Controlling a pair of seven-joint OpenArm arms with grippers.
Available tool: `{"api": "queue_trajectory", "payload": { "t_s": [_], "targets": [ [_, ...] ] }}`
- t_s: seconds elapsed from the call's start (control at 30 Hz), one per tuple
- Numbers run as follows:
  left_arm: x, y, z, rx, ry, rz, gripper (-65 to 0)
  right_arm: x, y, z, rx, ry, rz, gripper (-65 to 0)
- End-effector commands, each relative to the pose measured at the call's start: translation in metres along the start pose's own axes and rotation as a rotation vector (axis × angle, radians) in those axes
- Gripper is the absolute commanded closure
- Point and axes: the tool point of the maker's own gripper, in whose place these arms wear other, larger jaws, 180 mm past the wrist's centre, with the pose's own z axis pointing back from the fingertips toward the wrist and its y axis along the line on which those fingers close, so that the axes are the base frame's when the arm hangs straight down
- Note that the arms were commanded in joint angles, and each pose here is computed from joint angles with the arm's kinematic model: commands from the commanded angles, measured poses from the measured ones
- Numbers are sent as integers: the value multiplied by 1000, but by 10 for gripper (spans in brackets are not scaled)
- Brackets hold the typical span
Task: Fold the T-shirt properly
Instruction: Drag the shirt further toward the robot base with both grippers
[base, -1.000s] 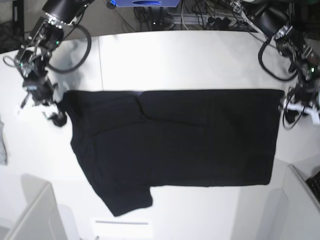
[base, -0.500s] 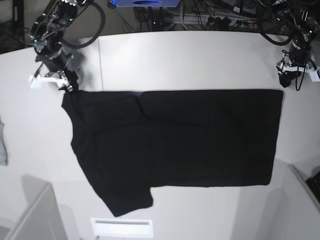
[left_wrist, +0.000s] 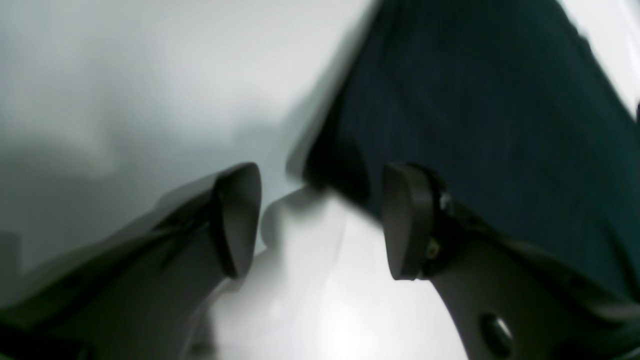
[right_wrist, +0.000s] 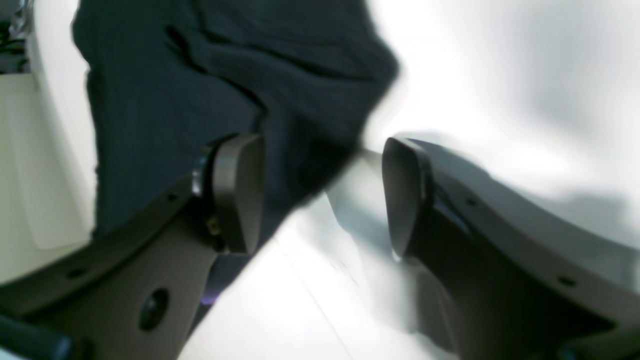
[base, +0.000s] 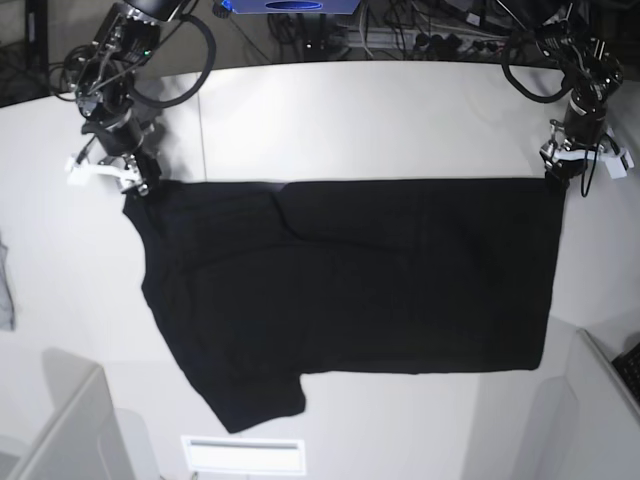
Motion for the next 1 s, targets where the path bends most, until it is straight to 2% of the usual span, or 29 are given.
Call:
{"api": "queue_trajectory", "payload": {
  "t_s": [0.0,0.43,0.67,0.73,0.77,0.8,0.83,0.87,0.93,0.97],
  "targets": [
    [2,1,-1,1,7,-7,-372,-3,-8,0,-32,16,3,-375],
    [4,-14,-29,-40,11,67,-367,-1,-8,-23,-33,50,-15,-371],
    [1,-14,-39,16,52,-27,-365,-3,-14,-29,-48,70,-22,-365],
    [2,-14,-39,18,53,-31,-364,-4,-15,-30,-50,74,-26,-318],
    [2,-14,-39,18,53,-31,-355,-2,-15,-30,-49,65,-26,-275],
    [2,-14,-39,18,54,-31,-327,-1,-15,-30,-49,59,-26,-222],
    [2,-14,-39,20,55,-33,-273,-1,-15,-30,-50,56,-26,-168],
    [1,-13,-39,21,56,-34,-214,-2,-16,-31,-52,61,-28,-119],
    [2,-13,-39,21,57,-36,-56,-1,-17,-31,-55,61,-29,-23],
    [1,-13,-39,22,60,-36,0,1,-18,-30,-57,57,-24,0]
  ]
}}
